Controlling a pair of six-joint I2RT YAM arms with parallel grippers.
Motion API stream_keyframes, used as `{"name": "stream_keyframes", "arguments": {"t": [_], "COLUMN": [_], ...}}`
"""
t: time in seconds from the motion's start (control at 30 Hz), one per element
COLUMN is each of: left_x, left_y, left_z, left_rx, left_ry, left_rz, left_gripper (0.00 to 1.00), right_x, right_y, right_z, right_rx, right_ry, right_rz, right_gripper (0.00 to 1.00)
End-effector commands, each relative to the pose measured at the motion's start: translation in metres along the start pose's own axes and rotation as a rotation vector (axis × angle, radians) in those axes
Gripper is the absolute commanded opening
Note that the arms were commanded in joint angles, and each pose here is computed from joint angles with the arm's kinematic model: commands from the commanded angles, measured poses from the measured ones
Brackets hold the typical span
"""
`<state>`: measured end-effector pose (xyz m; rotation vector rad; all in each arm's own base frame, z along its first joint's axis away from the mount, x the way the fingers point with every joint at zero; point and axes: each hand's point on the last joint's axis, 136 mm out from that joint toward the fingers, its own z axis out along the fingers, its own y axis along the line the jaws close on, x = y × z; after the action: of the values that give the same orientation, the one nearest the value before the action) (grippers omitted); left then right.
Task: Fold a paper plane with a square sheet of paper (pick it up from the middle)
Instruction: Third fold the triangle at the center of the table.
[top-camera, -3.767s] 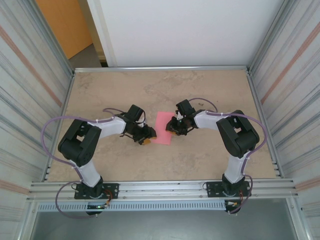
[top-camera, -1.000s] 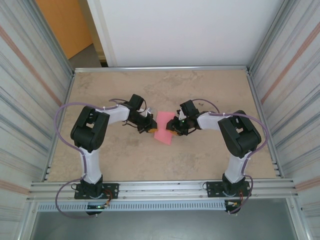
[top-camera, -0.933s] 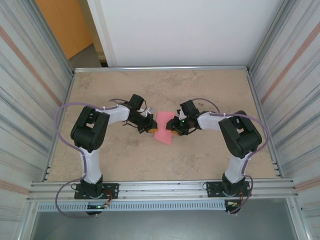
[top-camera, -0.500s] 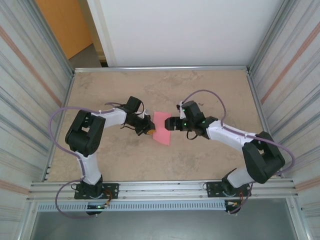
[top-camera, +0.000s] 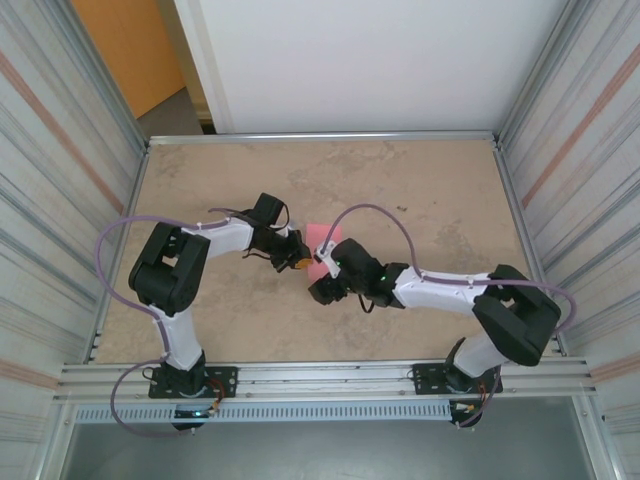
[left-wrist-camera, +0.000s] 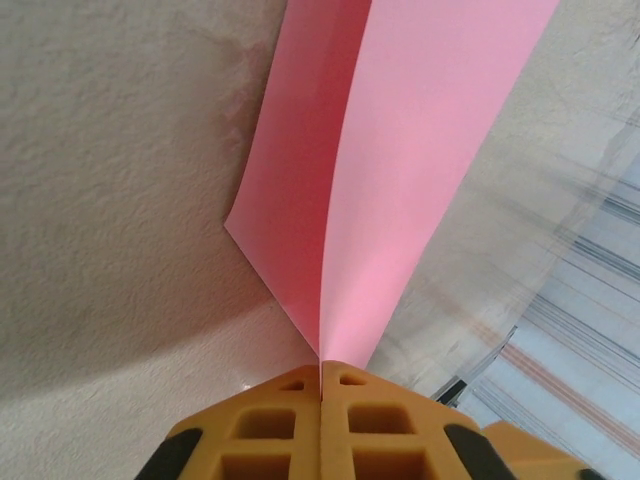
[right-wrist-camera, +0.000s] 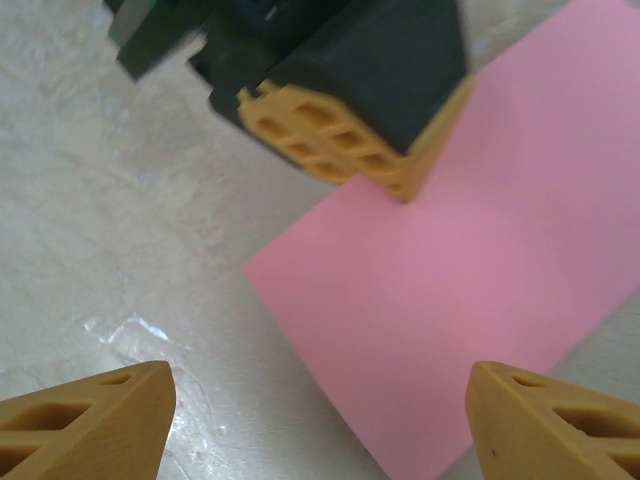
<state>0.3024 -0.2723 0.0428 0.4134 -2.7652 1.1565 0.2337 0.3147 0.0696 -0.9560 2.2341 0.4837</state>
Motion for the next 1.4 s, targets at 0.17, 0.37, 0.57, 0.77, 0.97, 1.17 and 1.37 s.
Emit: {"name": "stream_keyframes", "arguments": {"t": [0.17,0.37,0.57,0.77,0.97,1.17,1.37], "left_x": [0.004,0.004,0.004,0.004,0.005,0.006,0.006], "left_y": [-0.006,-0.006,-0.006,-0.011,-0.01,-0.009,-0.009], "left_z": [-0.006,-0.006,-0.005,-0.009,-0.011,-0.011,-0.013], "left_rx": [0.002,0.001,0.001,0.012,0.005,0.001,-0.002], "left_ry": [-0.01,-0.007,-0.005,-0.01,-0.018,-0.016,-0.02], "left_rz": [-0.003,-0.006,-0.005,0.006,0.007,0.008,0.009], "left_gripper": [0.03,0.04,0.04,0.04,0.06,0.07,0.1], "right_x": [-0.011,-0.019,-0.021,-0.018,-0.018,-0.019,-0.019], "right_y": [-0.015,-0.021,-0.014,-0.011,-0.013,-0.012,-0.01], "right_z": [0.027,0.025,0.021,0.024,0.022,0.019,0.018], "right_rx": [0.132,0.166,0.123,0.064,0.038,0.008,-0.033], "right_ry": [-0.034,-0.076,-0.098,-0.079,-0.08,-0.086,-0.078], "right_rz": [-0.112,-0.127,-0.132,-0.094,-0.062,-0.041,-0.022], "right_gripper": [0.67,0.58,0.45,0.37,0.26,0.19,0.12]}}
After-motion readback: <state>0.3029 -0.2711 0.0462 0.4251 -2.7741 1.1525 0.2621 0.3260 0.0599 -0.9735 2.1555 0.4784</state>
